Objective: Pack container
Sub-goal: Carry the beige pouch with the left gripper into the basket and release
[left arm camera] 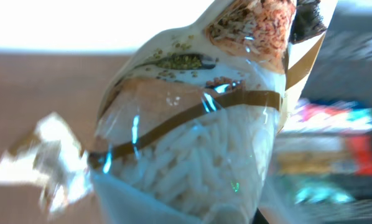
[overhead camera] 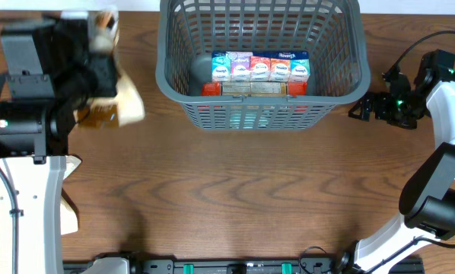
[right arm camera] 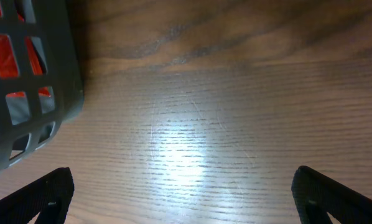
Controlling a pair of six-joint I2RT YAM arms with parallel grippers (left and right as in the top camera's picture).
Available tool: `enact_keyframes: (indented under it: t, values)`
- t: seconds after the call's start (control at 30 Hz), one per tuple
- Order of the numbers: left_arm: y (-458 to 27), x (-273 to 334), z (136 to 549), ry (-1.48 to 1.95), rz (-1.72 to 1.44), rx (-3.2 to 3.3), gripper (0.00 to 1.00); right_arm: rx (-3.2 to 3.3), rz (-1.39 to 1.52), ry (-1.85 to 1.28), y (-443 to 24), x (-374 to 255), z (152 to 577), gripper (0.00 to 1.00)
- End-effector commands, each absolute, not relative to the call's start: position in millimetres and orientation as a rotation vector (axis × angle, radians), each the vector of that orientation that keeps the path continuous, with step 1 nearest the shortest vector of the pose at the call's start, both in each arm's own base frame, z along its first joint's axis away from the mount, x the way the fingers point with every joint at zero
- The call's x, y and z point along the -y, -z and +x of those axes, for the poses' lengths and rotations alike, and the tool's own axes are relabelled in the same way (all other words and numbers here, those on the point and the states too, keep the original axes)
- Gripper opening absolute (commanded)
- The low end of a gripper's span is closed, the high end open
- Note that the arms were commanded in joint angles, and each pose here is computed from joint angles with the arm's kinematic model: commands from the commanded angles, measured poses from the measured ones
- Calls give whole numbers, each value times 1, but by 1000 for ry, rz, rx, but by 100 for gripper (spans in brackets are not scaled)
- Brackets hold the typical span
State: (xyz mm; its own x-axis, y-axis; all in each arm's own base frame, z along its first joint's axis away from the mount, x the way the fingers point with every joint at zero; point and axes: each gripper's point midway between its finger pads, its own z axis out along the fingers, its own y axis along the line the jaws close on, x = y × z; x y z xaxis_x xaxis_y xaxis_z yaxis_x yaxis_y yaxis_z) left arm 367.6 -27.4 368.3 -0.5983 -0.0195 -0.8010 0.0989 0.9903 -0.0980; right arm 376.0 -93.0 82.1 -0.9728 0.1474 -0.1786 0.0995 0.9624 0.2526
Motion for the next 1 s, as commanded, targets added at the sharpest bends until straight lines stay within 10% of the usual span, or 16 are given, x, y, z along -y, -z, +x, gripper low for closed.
enact_keyframes:
  t: [0.0,0.33,0.97]
  values:
    - [-412,64,377,232,160,-2102,6,-2908,189,-374,-83,90,378,99]
    - [-442,207,379,208,853,-1848,6,-2907,188,-373,-84,90,378,99]
    - [-227,286,449,25,1664,-1845,6,-2902,176,-367,-84,91,379,99]
